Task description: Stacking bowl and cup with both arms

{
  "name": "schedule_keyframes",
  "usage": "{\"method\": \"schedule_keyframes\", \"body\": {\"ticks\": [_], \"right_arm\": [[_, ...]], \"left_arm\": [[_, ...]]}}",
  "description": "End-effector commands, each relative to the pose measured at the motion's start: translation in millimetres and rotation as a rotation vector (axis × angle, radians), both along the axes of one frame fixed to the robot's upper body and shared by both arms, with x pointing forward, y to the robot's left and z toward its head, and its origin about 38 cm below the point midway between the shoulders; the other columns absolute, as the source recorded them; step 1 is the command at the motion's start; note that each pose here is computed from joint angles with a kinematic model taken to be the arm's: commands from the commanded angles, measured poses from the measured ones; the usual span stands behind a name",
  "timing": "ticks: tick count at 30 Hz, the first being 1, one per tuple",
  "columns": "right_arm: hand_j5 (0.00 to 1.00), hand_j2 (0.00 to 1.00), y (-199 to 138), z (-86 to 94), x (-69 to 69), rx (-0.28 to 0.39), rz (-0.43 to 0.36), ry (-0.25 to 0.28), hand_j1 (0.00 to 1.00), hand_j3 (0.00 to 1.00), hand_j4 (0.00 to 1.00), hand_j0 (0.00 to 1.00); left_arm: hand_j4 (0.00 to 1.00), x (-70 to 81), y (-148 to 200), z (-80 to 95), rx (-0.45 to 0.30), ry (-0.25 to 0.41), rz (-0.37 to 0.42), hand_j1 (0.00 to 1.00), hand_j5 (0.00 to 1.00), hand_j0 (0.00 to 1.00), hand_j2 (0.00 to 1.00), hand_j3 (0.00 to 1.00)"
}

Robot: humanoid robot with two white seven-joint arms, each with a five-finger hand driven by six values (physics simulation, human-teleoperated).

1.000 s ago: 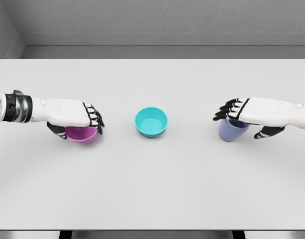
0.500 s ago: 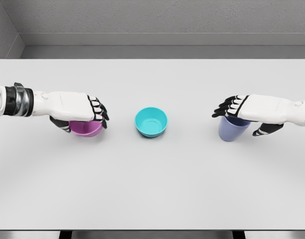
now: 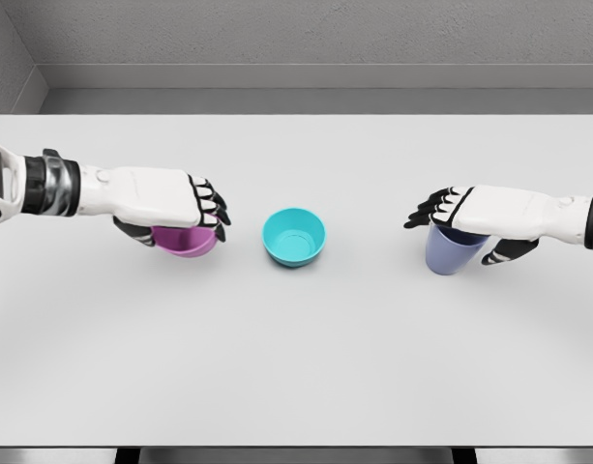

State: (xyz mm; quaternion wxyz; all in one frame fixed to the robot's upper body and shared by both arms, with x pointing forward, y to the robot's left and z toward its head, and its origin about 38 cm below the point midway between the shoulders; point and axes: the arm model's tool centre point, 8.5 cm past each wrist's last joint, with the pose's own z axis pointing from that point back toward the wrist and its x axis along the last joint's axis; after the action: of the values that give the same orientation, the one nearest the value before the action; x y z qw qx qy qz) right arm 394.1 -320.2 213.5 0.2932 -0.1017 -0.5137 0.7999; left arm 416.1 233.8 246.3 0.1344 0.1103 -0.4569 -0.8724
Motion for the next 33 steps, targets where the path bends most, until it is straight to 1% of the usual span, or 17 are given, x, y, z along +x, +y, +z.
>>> {"method": "schedule_keyframes", "body": {"ticks": [1, 8, 15, 16, 21, 24, 25, 26, 28, 33], "right_arm": [[1.0, 1.0, -0.5, 0.2, 0.2, 0.004, -0.004, 0.002, 1.0, 1.0, 1.0, 1.0], [1.0, 1.0, -4.1, -1.3, 2.3, 0.001, -0.017, 0.007, 1.0, 1.0, 1.0, 1.0], [1.0, 1.0, -2.7, -0.2, 3.1, 0.004, -0.014, 0.003, 1.0, 1.0, 1.0, 1.0], [1.0, 1.0, -0.2, -1.0, 4.4, 0.011, -0.013, 0.003, 1.0, 1.0, 1.0, 1.0], [1.0, 1.0, 1.8, -9.7, 6.5, 0.0, -0.017, 0.018, 1.0, 1.0, 1.0, 1.0], [1.0, 1.0, 4.1, -11.3, 6.8, -0.006, -0.011, 0.016, 1.0, 1.0, 1.0, 1.0], [0.99, 0.99, 4.9, -11.3, 7.0, -0.006, -0.01, 0.016, 0.99, 0.99, 0.99, 0.99], [0.95, 0.95, 4.9, -10.7, 7.3, -0.006, -0.009, 0.014, 0.95, 0.95, 0.95, 0.95], [0.82, 0.82, 3.3, -12.0, 7.7, -0.017, -0.012, 0.017, 0.82, 0.82, 0.82, 0.82], [0.63, 0.63, -2.3, -15.2, 10.5, -0.039, -0.045, 0.022, 0.63, 0.63, 0.63, 0.63]], "left_arm": [[0.75, -0.1, -5.7, 1.0, -0.012, 0.0, -0.01, 0.75, 0.75, 0.75, 0.75, 0.75], [0.75, 1.4, -23.1, 4.5, -0.028, -0.011, -0.046, 0.75, 0.75, 0.75, 0.75, 0.75], [0.75, 3.4, -37.5, 1.2, -0.036, -0.011, -0.069, 0.75, 0.75, 0.75, 0.75, 0.75], [0.75, 3.4, -38.2, 1.1, -0.037, -0.011, -0.07, 0.75, 0.75, 0.75, 0.75, 0.75], [0.75, 3.4, -48.2, 2.8, -0.049, -0.015, -0.09, 0.75, 0.75, 0.75, 0.75, 0.75], [0.75, 5.3, -53.3, 4.3, -0.056, -0.017, -0.096, 0.75, 0.75, 0.75, 0.75, 0.75], [0.75, 5.8, -57.0, 3.9, -0.06, -0.016, -0.102, 0.75, 0.75, 0.75, 0.75, 0.75], [0.75, 7.8, -57.1, 3.5, -0.061, -0.014, -0.097, 0.75, 0.75, 0.75, 0.75, 0.75], [0.75, 8.6, -61.8, 2.7, -0.065, -0.013, -0.103, 0.75, 0.75, 0.75, 0.75, 0.75], [0.75, 12.9, -71.4, 2.4, -0.079, -0.01, -0.109, 0.75, 0.75, 0.75, 0.75, 0.75]]}}
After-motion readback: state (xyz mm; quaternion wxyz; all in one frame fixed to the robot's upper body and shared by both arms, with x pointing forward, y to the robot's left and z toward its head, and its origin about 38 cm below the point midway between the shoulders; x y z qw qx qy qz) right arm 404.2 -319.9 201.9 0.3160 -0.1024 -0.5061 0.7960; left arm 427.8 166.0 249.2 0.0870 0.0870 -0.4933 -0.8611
